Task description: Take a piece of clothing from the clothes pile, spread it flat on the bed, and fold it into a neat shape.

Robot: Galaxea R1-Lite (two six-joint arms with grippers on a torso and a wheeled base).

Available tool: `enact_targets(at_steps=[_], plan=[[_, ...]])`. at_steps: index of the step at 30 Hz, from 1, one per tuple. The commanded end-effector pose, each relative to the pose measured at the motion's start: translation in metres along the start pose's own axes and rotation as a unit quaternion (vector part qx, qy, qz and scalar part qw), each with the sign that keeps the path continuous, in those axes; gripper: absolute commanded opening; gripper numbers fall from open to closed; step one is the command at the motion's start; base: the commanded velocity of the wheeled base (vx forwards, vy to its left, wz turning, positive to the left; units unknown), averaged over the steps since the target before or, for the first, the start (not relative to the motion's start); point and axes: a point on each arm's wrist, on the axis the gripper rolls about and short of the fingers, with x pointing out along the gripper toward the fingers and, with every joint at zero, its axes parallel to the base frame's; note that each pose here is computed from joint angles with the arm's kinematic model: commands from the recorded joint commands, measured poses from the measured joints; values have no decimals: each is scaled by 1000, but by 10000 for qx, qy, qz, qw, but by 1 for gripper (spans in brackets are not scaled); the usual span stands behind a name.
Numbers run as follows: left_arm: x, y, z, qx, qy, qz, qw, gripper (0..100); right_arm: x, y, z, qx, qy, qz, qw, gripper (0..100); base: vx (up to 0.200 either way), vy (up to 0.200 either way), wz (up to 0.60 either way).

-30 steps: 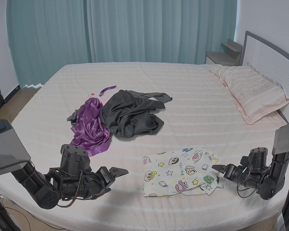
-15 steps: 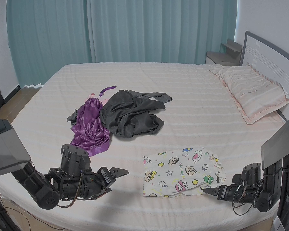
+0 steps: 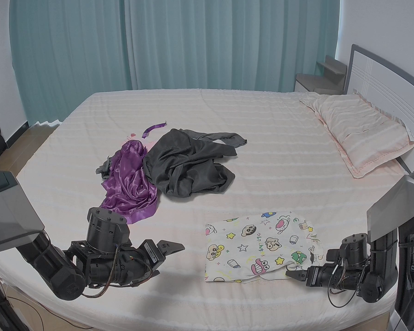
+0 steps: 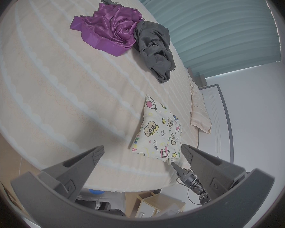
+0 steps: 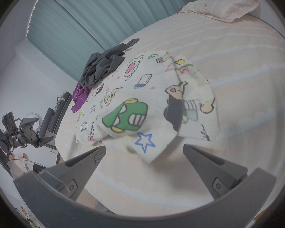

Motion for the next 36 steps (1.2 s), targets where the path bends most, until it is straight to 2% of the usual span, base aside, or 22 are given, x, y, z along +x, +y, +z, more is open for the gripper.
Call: enact_targets(at_steps=[1,2,17,22,32,36], plan=[[0,0,0,-7,1,4,10000,100,2,3,7,-63,-216,109,9997,100,0,0,0],[0,0,0,1,1,4,10000,100,3,4,8,-74,-229,116,9996,0,0,0,0],[1,0,0,-2,0,6,10000,100,-10,4,3,-37,-183,-54,9998,0,0,0,0],[1,0,0,-2,0,6,10000,100,-24,-2,7,70,-302,-183,9994,0,0,0,0],[0,0,0,-1,-4,-1,10000,100,-33,-14,12,18,-424,-385,9984,0,0,0,0],[0,0,0,-1,-4,-1,10000,100,-27,-10,3,-78,-171,-352,9992,0,0,0,0]])
